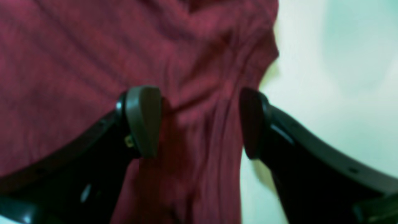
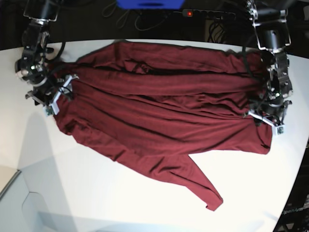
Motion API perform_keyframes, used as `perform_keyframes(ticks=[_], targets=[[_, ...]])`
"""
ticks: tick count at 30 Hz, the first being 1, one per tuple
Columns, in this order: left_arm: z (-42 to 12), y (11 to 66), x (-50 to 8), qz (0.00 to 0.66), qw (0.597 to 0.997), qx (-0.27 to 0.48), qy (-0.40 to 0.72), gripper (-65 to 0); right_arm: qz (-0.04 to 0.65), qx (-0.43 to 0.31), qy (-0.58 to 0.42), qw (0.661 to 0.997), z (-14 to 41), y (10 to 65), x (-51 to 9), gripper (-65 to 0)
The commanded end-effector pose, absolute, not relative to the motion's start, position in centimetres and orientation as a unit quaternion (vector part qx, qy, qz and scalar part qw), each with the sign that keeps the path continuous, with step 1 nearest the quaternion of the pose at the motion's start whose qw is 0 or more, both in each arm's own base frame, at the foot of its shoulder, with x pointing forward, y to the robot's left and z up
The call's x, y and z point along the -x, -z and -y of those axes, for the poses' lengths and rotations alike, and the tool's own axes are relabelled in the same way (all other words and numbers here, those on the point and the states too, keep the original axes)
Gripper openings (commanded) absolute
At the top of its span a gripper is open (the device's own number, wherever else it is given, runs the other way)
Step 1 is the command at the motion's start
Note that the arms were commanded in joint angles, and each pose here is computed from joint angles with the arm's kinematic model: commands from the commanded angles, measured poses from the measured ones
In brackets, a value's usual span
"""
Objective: Layout the t-shirt on the table in an organized manner, then fold the t-shirt properly
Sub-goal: 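Grasp the shirt edges with both grippers and pull them apart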
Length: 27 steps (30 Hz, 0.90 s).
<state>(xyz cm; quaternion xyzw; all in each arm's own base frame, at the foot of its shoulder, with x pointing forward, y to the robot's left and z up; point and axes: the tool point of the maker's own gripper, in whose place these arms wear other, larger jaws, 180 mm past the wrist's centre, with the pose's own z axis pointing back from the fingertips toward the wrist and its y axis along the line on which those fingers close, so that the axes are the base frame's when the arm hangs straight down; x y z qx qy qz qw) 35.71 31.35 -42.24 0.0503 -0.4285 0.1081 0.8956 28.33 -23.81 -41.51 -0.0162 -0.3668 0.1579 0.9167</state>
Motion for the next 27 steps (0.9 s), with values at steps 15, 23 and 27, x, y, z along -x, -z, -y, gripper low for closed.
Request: perform_keyframes(ticks=[15,23,27], targets=[[-28.9,34.1,-40.9,0.534,0.84,-0.038,-0.087,-36.6,0.474,0.019,-0.167,0.865,21.0,34.5,-32.4,-25.6],[-28.4,39.0,-40.8,0.48,0.869,-0.017,-0.118,-36.6,0.473,-0.01,-0.138,0.87,21.1,35.5,-36.6,-30.2],[-29.6,40.2,-40.2,0.463,0.877,-0.025,-0.126,-36.6,0.45,-0.023,-0.129,0.883,21.1,37.6,-36.3,-38.8]])
